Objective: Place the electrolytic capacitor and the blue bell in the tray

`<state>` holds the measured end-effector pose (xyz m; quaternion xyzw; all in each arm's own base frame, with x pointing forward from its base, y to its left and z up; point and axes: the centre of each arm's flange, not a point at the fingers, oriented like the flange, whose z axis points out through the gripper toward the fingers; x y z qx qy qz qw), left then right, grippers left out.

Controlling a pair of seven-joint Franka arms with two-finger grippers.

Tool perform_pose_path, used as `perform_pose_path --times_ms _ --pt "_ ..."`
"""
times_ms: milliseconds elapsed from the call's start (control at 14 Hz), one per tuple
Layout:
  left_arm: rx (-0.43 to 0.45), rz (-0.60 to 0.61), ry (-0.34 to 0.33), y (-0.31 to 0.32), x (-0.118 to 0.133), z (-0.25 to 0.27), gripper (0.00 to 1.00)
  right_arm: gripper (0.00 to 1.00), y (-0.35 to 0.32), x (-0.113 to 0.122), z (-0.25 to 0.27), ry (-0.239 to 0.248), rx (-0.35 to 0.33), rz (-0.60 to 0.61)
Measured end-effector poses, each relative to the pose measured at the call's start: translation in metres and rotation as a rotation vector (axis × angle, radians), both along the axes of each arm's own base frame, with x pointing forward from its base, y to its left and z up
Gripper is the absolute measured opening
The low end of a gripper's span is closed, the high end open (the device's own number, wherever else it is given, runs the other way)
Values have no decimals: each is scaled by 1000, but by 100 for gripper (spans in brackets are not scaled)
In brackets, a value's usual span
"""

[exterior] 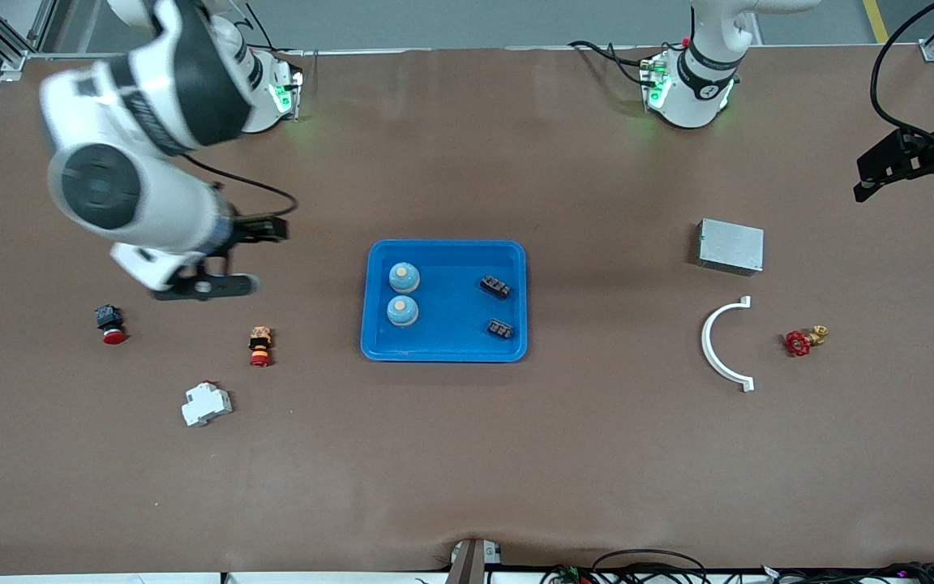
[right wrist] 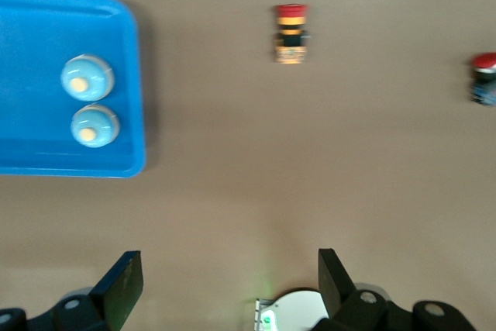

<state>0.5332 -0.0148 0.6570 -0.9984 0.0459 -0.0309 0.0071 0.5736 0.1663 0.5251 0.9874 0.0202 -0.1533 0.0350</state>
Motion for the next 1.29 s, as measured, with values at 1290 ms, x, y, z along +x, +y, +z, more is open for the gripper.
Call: perform_pose_path --times_ms 1290 --pt "3 -10 14 -10 13 -18 100 100 -188 29 75 -264 58 -137"
